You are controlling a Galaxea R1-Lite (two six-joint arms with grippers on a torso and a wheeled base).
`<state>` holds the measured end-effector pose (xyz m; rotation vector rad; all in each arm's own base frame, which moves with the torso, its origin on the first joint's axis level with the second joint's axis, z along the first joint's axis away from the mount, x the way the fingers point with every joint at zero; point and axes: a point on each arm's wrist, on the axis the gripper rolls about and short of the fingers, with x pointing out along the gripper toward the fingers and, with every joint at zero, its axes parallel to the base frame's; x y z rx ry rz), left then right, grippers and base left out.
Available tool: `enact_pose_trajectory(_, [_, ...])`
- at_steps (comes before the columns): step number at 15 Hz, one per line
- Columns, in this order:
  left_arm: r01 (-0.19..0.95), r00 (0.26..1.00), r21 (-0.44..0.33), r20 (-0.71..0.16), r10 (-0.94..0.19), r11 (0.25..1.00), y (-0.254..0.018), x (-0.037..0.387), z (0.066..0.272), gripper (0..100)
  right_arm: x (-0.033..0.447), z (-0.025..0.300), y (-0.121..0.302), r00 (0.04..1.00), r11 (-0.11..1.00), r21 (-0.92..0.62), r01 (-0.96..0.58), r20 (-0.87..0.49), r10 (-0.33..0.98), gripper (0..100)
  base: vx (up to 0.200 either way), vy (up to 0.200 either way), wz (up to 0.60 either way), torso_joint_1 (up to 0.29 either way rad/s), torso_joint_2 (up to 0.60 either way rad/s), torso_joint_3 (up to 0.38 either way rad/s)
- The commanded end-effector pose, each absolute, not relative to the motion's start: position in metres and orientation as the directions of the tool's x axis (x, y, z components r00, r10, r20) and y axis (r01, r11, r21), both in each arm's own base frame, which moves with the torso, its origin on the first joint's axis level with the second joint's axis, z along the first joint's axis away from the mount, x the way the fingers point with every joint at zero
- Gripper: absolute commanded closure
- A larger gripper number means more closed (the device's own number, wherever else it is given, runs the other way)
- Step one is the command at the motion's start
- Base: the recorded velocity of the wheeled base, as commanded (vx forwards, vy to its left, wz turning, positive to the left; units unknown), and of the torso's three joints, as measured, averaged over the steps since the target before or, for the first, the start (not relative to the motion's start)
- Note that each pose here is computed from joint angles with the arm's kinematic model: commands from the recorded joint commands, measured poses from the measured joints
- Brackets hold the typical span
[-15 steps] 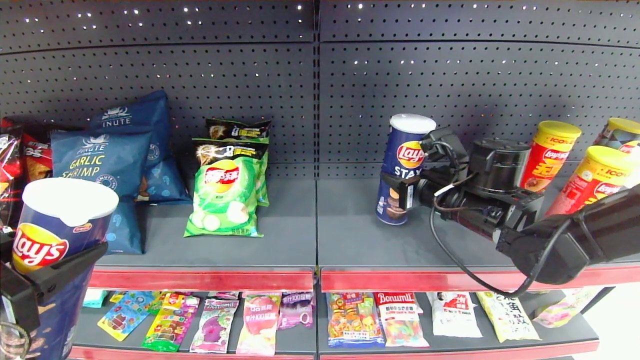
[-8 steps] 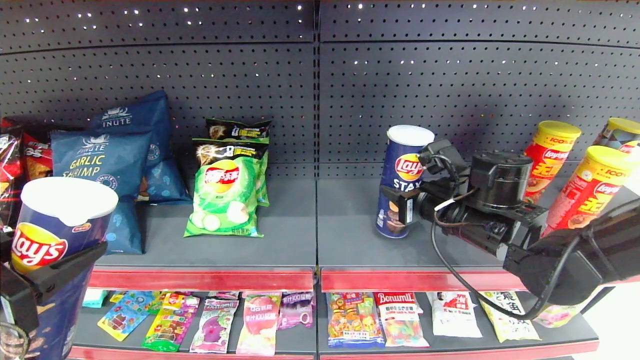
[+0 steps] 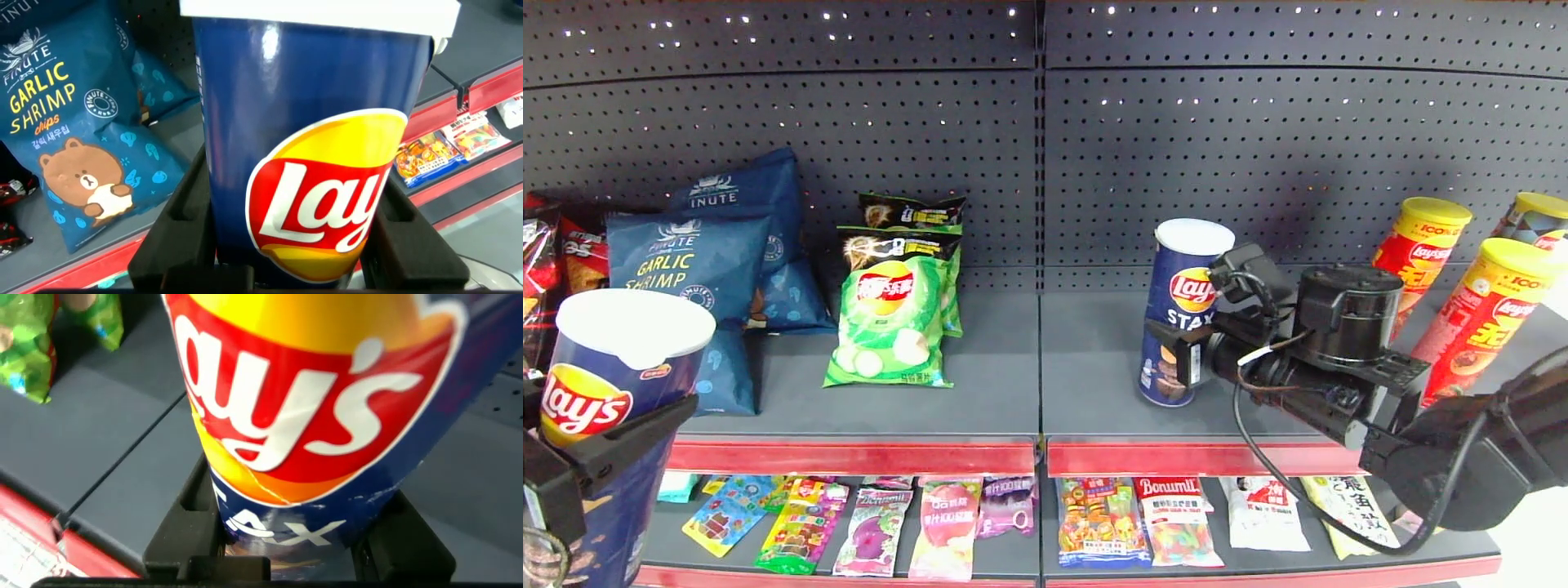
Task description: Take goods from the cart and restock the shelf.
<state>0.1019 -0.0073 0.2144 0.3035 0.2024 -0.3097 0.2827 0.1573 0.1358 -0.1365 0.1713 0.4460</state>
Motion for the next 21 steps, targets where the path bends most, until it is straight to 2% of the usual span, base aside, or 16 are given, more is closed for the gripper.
enact_pose_trajectory(1, [0.328, 0.933, 0.261, -0.241, -0.268, 0.908, -0.007, 0.102, 0.214, 100, 0.279, 0.132, 0.16, 0.881, 0.888, -0.095, -0.449, -0.209, 0.423, 100, 0.0, 0.0, 0.0, 0.0, 0.0, 0.0])
enact_pose_trajectory(10, [0.329, 0.932, 0.26, -0.244, -0.268, 0.908, -0.007, 0.102, 0.213, 100, 0.285, 0.119, 0.162, 0.88, 0.892, -0.1, -0.44, -0.245, 0.407, 100, 0.0, 0.0, 0.0, 0.0, 0.0, 0.0])
enact_pose_trajectory(21, [0.334, 0.928, 0.253, -0.259, -0.269, 0.908, -0.007, 0.103, 0.21, 100, 0.292, 0.109, 0.168, 0.89, 0.895, -0.104, -0.433, -0.205, 0.407, 100, 0.0, 0.0, 0.0, 0.0, 0.0, 0.0])
